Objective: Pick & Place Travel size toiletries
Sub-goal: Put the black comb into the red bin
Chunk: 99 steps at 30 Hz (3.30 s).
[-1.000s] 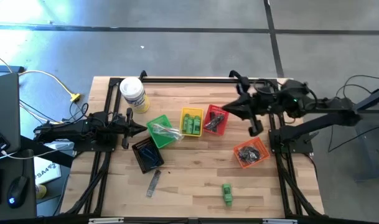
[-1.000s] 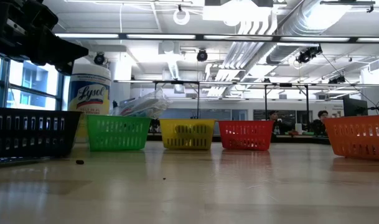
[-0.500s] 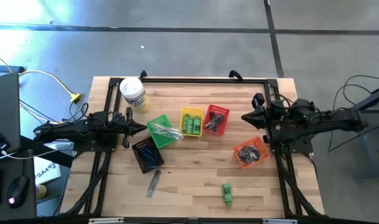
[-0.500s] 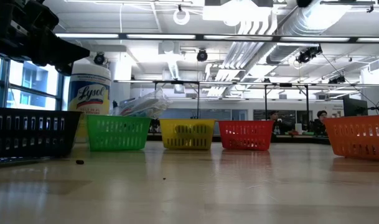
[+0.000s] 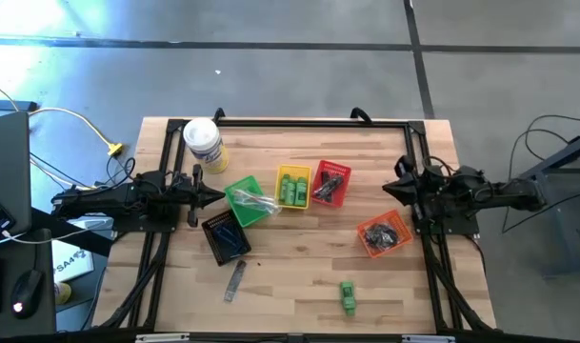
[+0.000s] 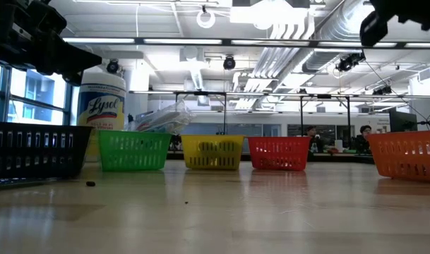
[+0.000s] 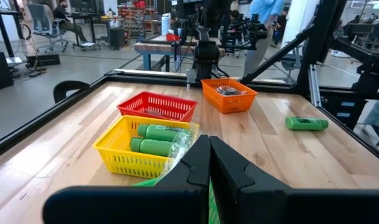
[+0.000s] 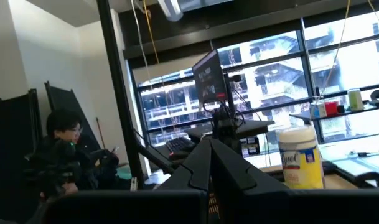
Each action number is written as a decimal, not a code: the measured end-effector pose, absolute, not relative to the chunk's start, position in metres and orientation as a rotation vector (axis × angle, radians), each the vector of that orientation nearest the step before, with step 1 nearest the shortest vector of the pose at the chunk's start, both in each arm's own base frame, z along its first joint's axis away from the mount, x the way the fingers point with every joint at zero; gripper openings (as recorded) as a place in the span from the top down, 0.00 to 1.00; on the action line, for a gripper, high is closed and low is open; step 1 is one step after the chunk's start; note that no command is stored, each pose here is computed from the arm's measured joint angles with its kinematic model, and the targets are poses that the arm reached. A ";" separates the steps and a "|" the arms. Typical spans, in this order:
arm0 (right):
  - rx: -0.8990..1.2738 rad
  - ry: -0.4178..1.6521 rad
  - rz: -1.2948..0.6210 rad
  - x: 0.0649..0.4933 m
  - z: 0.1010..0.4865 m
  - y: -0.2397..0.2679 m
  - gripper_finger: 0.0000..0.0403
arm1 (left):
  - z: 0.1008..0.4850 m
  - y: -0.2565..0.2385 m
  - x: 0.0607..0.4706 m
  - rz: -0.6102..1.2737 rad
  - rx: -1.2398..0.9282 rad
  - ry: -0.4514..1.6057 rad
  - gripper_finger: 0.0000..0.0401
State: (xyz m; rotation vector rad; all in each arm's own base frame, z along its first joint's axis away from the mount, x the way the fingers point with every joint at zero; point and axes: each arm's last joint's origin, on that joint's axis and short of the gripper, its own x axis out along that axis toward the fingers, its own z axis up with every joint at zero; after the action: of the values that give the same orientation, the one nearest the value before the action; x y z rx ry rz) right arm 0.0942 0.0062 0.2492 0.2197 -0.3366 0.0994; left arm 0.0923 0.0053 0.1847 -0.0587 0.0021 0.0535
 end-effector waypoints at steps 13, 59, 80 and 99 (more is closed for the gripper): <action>0.195 -0.252 0.118 0.098 0.196 0.007 1.00 | 0.185 0.005 0.092 0.054 -0.057 0.002 1.00; 0.151 -0.123 0.153 0.101 0.179 0.009 0.99 | 0.178 0.007 0.092 0.104 -0.160 0.070 1.00; 0.156 -0.098 0.154 0.101 0.177 0.009 0.99 | 0.249 0.003 0.106 0.138 -0.189 0.082 1.00; 0.152 -0.076 0.247 0.101 0.175 0.012 0.99 | 0.309 -0.073 0.193 0.302 -0.159 0.668 1.00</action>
State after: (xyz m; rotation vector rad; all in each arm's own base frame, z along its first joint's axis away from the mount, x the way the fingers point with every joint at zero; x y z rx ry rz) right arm 0.1008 0.0117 0.1753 0.1518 -0.0761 0.2467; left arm 0.1931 -0.0732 0.3088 -0.1591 0.6683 0.3022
